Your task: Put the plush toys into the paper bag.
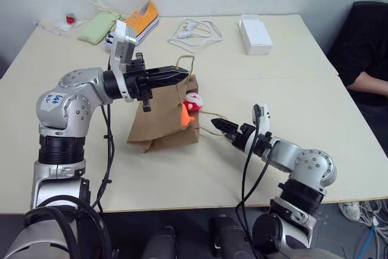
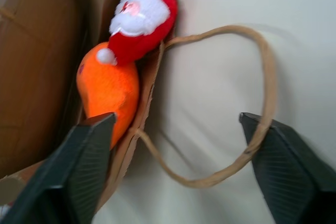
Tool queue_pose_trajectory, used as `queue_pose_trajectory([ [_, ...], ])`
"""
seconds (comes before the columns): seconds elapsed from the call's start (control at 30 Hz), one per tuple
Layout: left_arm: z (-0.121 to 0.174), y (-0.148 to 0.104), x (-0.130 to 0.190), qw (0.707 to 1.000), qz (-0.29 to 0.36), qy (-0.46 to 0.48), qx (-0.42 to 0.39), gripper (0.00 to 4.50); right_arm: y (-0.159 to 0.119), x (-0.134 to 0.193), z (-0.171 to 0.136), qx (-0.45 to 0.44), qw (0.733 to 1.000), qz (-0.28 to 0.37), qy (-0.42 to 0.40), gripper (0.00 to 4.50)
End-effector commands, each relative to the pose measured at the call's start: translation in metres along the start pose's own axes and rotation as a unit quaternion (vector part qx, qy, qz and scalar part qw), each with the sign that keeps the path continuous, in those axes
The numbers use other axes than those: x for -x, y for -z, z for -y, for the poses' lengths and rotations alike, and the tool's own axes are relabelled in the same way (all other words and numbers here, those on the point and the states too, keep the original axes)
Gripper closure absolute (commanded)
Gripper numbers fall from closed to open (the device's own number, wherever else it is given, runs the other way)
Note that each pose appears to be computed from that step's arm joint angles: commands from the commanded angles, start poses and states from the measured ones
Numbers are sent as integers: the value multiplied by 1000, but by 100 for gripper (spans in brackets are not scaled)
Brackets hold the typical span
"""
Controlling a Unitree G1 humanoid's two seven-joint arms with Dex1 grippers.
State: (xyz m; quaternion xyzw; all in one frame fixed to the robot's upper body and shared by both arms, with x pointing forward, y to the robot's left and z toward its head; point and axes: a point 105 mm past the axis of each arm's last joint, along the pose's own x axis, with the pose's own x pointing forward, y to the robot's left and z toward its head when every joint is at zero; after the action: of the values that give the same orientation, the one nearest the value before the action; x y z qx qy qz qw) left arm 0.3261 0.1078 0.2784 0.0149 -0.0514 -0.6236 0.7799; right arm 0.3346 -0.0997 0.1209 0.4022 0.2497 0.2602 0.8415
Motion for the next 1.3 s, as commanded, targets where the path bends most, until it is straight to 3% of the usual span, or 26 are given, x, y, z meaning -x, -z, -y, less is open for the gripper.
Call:
queue_pose_trajectory([
  [0.03,4,-16,4,999,11,-2,-32,450,-2,4,-1,23,1000,12,4,218],
  [0.2,3,-13,5,999,12,-7,-30,450,-10,13,-11,80,996,25,-24,406],
  [0.27,2,-13,4,999,13,-9,-31,450,-17,16,-14,94,994,39,-32,443],
  [0.43,-4,-18,2,999,24,-23,-42,450,-45,30,-47,166,980,81,-77,443],
  [0.57,-22,-40,-6,993,75,-70,-62,450,-76,63,-107,272,941,124,-159,443],
  [0.73,-26,-32,-16,993,76,-66,-62,450,-84,86,-148,384,895,139,-181,443],
  [0.97,-37,-13,-30,993,71,-75,-48,450,-69,74,-137,520,840,120,-95,443],
  [1.07,-35,-11,-35,994,75,-68,-44,450,-73,67,-123,533,833,137,-55,443],
  [1.23,-21,-20,-29,994,91,-44,-29,450,-79,71,-119,505,844,172,-58,443],
  [1.3,-16,-23,-19,995,94,-40,-14,409,-78,76,-121,491,850,177,-72,406],
])
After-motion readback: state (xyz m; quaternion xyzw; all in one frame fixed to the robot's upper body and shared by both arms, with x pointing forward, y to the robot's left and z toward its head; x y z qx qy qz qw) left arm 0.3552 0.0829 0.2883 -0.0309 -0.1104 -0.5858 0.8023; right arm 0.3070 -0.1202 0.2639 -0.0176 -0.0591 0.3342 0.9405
